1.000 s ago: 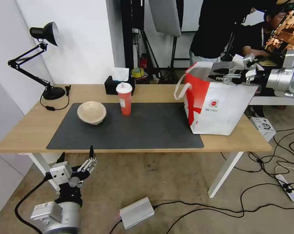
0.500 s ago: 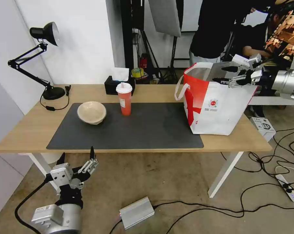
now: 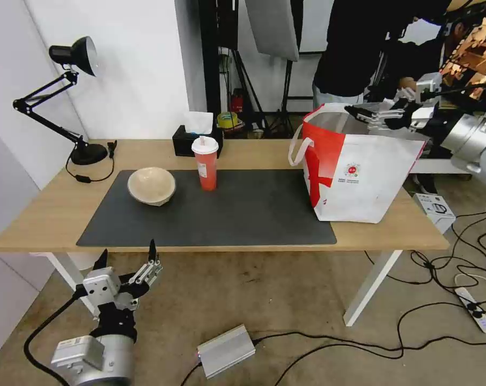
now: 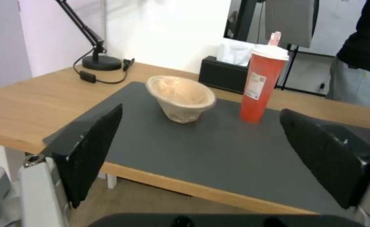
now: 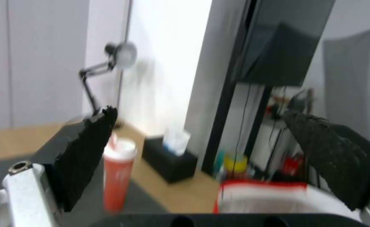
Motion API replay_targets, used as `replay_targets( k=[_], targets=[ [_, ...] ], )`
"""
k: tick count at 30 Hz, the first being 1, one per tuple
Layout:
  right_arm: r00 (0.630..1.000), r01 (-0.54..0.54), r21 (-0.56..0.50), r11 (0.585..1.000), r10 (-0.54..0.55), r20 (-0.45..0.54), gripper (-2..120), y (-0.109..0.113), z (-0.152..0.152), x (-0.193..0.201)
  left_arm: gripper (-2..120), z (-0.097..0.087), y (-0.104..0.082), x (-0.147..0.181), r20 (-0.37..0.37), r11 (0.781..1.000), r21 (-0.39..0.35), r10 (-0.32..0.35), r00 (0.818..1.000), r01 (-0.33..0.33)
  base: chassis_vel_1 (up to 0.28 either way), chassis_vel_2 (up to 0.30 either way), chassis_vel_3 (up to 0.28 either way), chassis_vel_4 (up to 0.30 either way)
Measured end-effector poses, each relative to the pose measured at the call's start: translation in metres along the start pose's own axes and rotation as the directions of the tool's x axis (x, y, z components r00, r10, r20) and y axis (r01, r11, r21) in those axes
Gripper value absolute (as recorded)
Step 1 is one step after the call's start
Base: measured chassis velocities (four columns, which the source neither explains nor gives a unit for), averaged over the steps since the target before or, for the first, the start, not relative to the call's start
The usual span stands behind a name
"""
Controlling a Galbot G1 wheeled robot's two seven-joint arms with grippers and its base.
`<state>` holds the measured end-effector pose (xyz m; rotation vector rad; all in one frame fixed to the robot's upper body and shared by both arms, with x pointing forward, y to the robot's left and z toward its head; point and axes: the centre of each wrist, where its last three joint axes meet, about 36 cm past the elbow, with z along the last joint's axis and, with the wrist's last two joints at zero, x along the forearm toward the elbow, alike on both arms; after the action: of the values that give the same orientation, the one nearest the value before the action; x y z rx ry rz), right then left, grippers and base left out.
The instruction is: Pick up the trash from the table and place it into the takeout bag.
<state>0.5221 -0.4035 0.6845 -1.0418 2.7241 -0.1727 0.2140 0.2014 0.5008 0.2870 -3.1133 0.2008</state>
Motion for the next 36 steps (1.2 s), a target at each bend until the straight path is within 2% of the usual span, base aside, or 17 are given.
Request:
replay_targets(
  k=[1, 2, 3, 4, 7, 8, 10, 14, 16, 18, 20, 22, 23, 26, 36],
  targets=[
    [1.0, 0.0, 0.0, 1.0, 0.0, 0.0, 100, 0.0, 0.0, 0.0, 100, 0.0, 0.0, 0.0, 0.0, 1.0, 0.0, 0.0, 1.0, 0.0, 0.0, 0.0, 0.0, 0.0],
    [0.995, -0.073, -0.012, 0.997, 0.074, 0.072, 100, 0.029, 0.003, -0.005, 100, 0.0, 0.0, 0.0, 0.0, 1.0, 0.003, -0.002, 1.0, 0.002, 0.0, 0.0, 0.0, 0.0],
    [0.993, -0.084, -0.016, 0.996, 0.085, 0.08, 100, 0.033, 0.004, -0.006, 100, 0.0, 0.0, 0.0, 0.0, 1.0, 0.004, -0.002, 1.0, 0.002, 0.0, 0.0, 0.0, 0.0],
    [0.985, -0.133, -0.032, 0.991, 0.136, 0.106, 100, 0.048, 0.009, -0.007, 100, 0.0, -0.001, 0.0, -0.001, 1.0, 0.005, -0.003, 1.0, 0.003, 0.0, 0.0, 0.0, 0.0],
    [0.98, -0.155, -0.041, 0.987, 0.159, 0.119, 100, 0.056, 0.012, -0.008, 100, 0.0, -0.001, 0.0, -0.001, 1.0, 0.005, -0.004, 1.0, 0.004, 0.0, 0.0, 0.0, 0.0],
    [0.969, -0.193, -0.044, 0.98, 0.197, 0.148, 100, 0.07, 0.018, -0.009, 100, 0.0, -0.001, 0.0, 0.0, 1.0, 0.005, -0.005, 1.0, 0.005, 0.0, 0.0, 0.0, 0.0],
    [0.965, -0.204, -0.044, 0.978, 0.208, 0.159, 100, 0.073, 0.02, -0.01, 100, 0.0, -0.001, 0.0, 0.0, 1.0, 0.005, -0.006, 1.0, 0.006, 0.0, 0.0, 0.0, 0.0],
    [0.929, -0.281, -0.045, 0.959, 0.283, 0.238, 100, 0.101, 0.029, -0.01, 100, 0.0, -0.001, 0.001, -0.002, 1.0, 0.003, -0.007, 1.0, 0.007, 0.0, 0.0, 0.0, 0.0],
    [0.926, -0.287, -0.046, 0.957, 0.29, 0.242, 100, 0.104, 0.03, -0.01, 100, 0.0, -0.001, 0.001, -0.002, 1.0, 0.003, -0.007, 1.0, 0.007, 0.0, 0.0, 0.0, 0.0],
    [0.903, -0.337, -0.061, 0.939, 0.341, 0.262, 100, 0.125, 0.034, -0.007, 100, 0.0, 0.0, 0.001, -0.002, 1.0, 0.002, -0.009, 1.0, 0.009, 0.0, 0.0, 0.0, 0.0],
    [0.899, -0.347, -0.067, 0.936, 0.352, 0.261, 100, 0.131, 0.037, -0.005, 100, 0.0, 0.0, 0.001, -0.003, 1.0, 0.002, -0.01, 1.0, 0.01, 0.0, 0.0, 0.0, 0.0],
    [0.891, -0.369, -0.074, 0.926, 0.375, 0.257, 100, 0.149, 0.046, -0.001, 100, 0.001, 0.0, 0.001, -0.004, 1.0, 0.0, -0.016, 1.0, 0.016, 0.0, 0.0, 0.0, 0.0],
    [0.891, -0.369, -0.074, 0.926, 0.375, 0.257, 100, 0.149, 0.046, -0.001, 100, 0.001, 0.0, 0.001, -0.004, 1.0, 0.0, -0.016, 1.0, 0.016, 0.0, 0.0, 0.0, 0.0],
    [0.879, -0.398, -0.089, 0.913, 0.408, 0.249, 100, 0.172, 0.058, 0.005, 100, 0.001, 0.001, 0.002, -0.003, 1.0, -0.001, -0.026, 1.0, 0.026, 0.0, 0.0, 0.0, 0.0],
    [0.863, -0.438, -0.104, 0.893, 0.45, 0.23, 100, 0.204, 0.076, 0.025, 100, 0.002, 0.0, 0.003, -0.001, 0.999, -0.002, -0.038, 0.999, 0.038, 0.0, 0.0, 0.0, 0.0]
  ],
)
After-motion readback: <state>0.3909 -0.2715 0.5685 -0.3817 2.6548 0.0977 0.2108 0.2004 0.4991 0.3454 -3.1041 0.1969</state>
